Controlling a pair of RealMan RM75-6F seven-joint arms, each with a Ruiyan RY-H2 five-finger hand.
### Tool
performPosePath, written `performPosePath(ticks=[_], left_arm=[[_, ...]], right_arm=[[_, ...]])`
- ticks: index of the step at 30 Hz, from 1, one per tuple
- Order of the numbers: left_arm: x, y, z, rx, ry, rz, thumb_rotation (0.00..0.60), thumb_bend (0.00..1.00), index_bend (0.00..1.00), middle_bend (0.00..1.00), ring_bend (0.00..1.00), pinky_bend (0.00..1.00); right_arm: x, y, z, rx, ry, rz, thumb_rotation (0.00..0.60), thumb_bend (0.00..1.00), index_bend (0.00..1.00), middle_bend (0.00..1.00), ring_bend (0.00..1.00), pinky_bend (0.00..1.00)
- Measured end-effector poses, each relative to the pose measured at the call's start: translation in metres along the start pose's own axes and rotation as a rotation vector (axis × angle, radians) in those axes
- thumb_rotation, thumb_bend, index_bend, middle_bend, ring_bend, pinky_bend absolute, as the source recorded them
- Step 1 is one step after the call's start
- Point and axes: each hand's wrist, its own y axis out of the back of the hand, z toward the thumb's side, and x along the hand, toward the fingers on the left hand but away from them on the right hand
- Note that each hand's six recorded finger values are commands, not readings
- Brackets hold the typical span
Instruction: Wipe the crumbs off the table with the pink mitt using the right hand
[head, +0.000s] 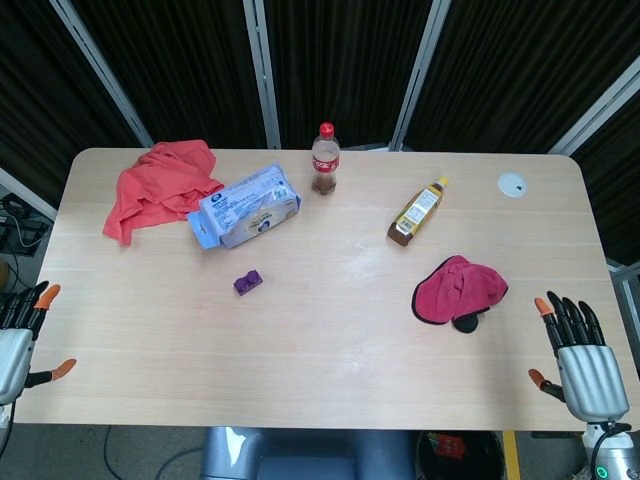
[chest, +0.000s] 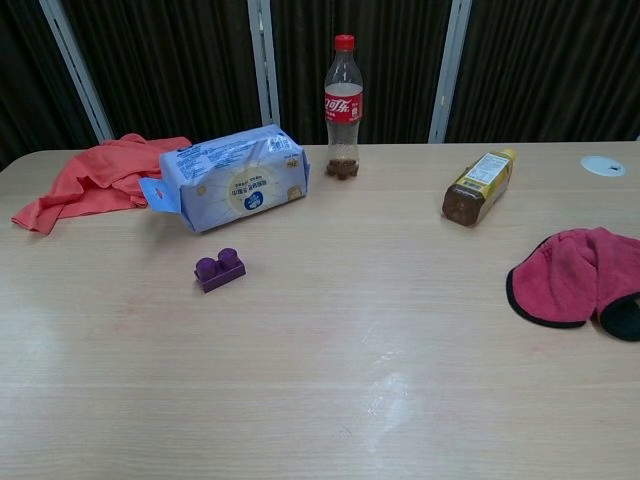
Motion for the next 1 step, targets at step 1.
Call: performPosePath(ticks=[1], left_arm=[[-0.0004, 0.0, -0.0003, 0.0, 0.001, 0.001, 0.6, 0.0, 0.0, 0.0, 0.0, 0.0]], right_arm=[[0.0002, -0.0004, 0.0, 0.002, 0.001, 0.002, 0.6, 0.0, 0.0, 0.0, 0.0, 0.03]])
